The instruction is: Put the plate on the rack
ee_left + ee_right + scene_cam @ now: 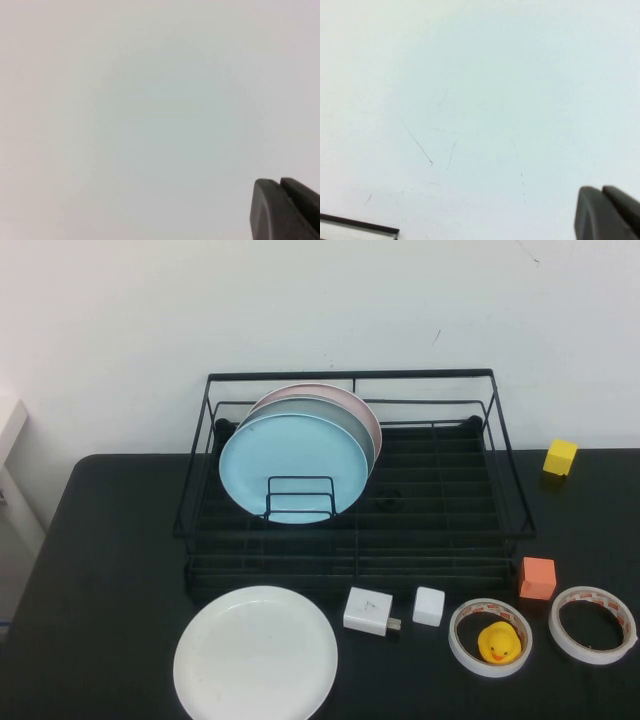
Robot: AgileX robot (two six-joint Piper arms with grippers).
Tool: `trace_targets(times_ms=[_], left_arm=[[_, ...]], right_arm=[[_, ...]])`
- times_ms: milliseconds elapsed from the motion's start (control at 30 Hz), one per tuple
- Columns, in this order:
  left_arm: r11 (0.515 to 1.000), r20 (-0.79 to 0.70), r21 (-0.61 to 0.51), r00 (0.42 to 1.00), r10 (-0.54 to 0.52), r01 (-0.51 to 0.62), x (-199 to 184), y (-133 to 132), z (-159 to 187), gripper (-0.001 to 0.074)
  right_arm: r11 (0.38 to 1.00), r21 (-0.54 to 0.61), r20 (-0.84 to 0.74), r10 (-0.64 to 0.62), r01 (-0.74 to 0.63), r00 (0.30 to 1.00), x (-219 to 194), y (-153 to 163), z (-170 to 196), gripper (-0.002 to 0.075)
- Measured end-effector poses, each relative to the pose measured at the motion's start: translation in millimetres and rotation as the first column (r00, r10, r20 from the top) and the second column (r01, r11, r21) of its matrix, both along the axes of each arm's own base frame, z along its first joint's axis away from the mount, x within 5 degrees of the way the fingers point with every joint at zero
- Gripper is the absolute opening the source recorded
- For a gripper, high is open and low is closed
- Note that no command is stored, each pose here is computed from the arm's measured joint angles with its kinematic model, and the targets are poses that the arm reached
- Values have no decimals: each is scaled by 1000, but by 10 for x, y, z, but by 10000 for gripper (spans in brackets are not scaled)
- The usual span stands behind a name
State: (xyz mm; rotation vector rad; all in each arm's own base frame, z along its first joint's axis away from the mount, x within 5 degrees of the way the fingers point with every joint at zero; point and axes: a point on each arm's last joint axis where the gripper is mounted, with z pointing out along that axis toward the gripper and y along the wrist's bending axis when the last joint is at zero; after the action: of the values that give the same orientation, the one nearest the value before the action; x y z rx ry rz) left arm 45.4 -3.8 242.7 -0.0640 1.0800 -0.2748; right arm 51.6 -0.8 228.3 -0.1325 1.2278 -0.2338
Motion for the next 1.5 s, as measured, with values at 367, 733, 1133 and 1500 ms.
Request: trace_targets(times_ms=[367,733,1133,1500], left_arm=[[969,-182,-244,983,-18,-28,51,94,-12,-2],[996,-420,-21,905,66,-83,565,27,729,-2],[992,-759,-4,646,-86,127,1377,-250,249,-2],[861,-900,-370,95,-425,348,1386,-627,-225,-2]], right_arm=[[985,172,6,18,-18,1000,-20,-36,104,-2],[995,103,-435,59,-16,898,0,27,566,-2],[960,168,-857,254,-223,448,524,223,208,-2],[765,519,-805,588,-381,84,1206,549,-256,-1]])
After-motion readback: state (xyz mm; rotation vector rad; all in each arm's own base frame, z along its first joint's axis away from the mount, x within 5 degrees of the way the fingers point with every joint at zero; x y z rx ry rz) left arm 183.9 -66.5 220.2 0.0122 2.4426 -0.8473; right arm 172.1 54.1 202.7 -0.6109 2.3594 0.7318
